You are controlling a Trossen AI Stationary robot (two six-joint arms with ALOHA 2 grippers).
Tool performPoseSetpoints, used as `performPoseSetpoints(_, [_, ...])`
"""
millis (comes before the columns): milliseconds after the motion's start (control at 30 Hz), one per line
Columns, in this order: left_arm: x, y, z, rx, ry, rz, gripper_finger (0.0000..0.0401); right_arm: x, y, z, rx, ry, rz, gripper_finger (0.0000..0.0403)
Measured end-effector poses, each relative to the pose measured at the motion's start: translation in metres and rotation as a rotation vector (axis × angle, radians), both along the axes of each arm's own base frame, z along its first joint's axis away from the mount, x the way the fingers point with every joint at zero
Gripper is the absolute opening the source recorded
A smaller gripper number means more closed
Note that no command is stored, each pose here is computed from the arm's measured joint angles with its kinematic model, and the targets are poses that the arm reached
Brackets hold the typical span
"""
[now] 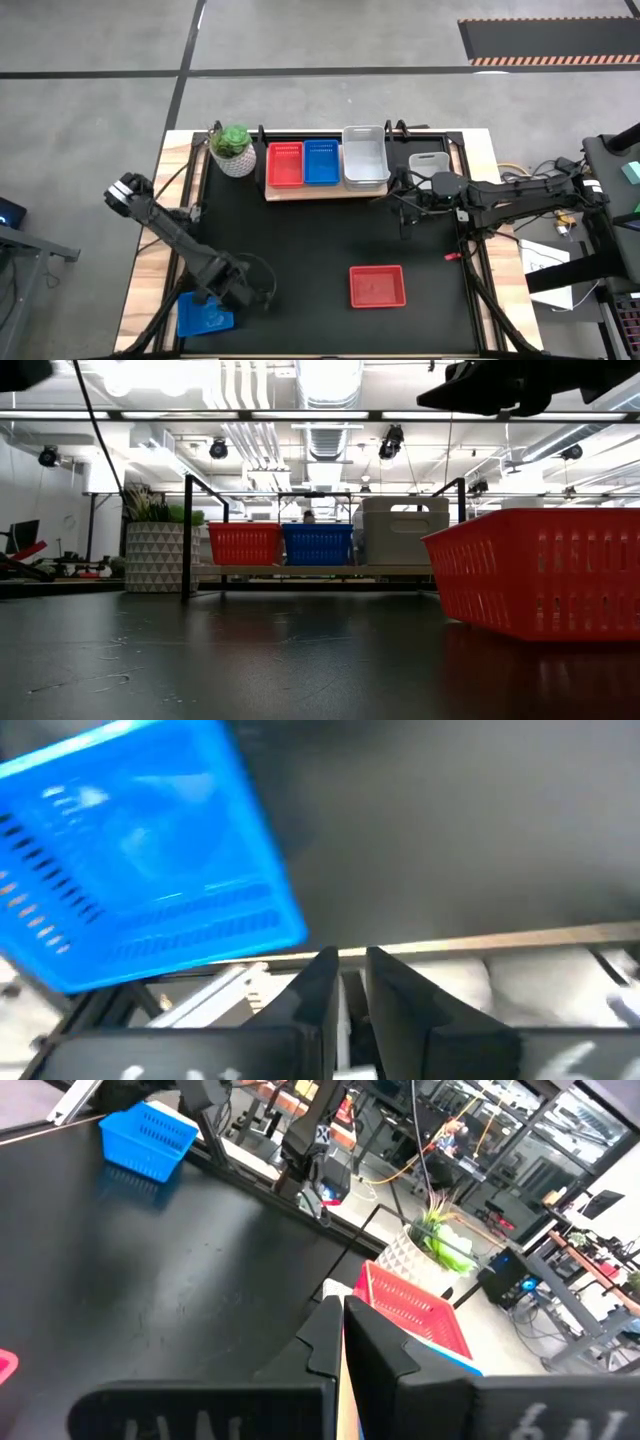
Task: Stack baskets on shelf by color
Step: Stack the blue basket on top of the blue basket on the shelf
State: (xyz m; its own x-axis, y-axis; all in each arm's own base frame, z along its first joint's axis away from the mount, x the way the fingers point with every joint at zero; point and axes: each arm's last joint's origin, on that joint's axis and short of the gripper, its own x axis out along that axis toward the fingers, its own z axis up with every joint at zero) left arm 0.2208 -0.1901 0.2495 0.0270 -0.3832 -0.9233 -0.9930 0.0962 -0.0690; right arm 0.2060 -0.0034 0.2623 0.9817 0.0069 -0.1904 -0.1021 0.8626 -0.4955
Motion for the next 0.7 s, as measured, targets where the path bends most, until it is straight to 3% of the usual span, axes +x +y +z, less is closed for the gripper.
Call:
performPoseSetpoints(167, [-0.013,-0.010,-0.010,0.046,0.067,0.011,0.0037,0.000,0.000,0.000,0.000,0.000,0.000,0.0009])
performPoseSetpoints(367, [-0.015,-0.008,-0.020,0.128,0.038,0.011,0.0043,0.000,0.000,0.000,0.001,-0.001,0.000,0.0009])
performPoseSetpoints(700, [-0.020,-0.004,-0.022,0.188,0.063,-0.009,0.0132,0.000,0.000,-0.001,0.002,0.013,0.000,0.0009])
